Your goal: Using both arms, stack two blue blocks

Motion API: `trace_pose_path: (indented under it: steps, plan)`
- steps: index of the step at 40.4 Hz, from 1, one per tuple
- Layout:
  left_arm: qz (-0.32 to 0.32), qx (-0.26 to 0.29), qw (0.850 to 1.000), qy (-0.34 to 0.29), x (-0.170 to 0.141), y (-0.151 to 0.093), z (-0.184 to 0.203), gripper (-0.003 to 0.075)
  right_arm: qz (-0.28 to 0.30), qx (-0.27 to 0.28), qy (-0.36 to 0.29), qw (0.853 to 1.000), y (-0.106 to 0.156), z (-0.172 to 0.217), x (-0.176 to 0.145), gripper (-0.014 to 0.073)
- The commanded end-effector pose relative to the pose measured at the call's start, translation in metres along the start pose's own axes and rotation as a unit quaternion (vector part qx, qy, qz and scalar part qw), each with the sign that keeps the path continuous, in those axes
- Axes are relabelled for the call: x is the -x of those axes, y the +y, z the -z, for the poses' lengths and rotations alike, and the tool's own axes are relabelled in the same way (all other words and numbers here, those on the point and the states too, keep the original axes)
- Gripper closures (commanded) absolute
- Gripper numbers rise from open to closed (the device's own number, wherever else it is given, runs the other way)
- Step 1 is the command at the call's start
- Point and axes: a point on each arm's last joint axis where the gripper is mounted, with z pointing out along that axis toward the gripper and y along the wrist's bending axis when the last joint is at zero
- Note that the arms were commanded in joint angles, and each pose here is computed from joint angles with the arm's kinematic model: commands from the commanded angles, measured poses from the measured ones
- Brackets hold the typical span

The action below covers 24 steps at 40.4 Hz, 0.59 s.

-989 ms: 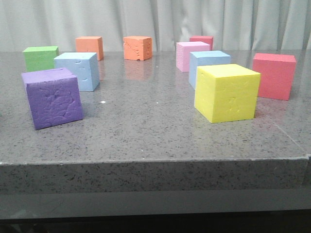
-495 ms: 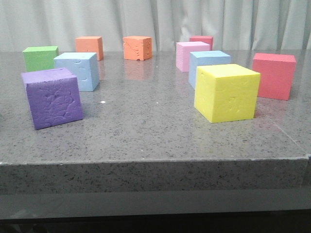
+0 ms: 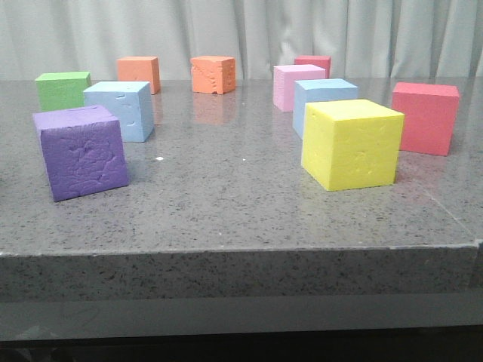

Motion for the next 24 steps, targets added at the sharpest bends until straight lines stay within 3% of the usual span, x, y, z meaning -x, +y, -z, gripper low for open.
trace_pose_path:
  steps: [1, 5, 10, 18, 24]
  plan:
    - [0.007, -0.012, 0.995, -0.101, 0.017, -0.002, 0.003, 0.0741, 0.005, -0.008, -0.094, 0.995, -0.001, 0.003, 0.018, 0.0662]
    - [0.008, -0.016, 0.99, -0.138, 0.025, -0.002, 0.005, 0.0741, 0.004, -0.01, -0.146, 0.989, -0.001, 0.006, 0.03, 0.0662]
    - [0.008, -0.015, 0.991, -0.132, 0.033, -0.003, 0.006, 0.0741, 0.004, -0.007, -0.162, 0.987, 0.001, 0.012, 0.051, 0.0662]
    - [0.008, -0.007, 0.999, -0.045, 0.06, -0.004, 0.002, 0.0741, 0.008, 0.008, -0.079, 0.997, 0.007, 0.023, 0.088, 0.0662]
    - [0.02, -0.003, 0.998, 0.056, 0.081, -0.007, -0.013, 0.0741, 0.01, 0.013, -0.013, 1.0, 0.01, 0.019, 0.116, 0.0662]
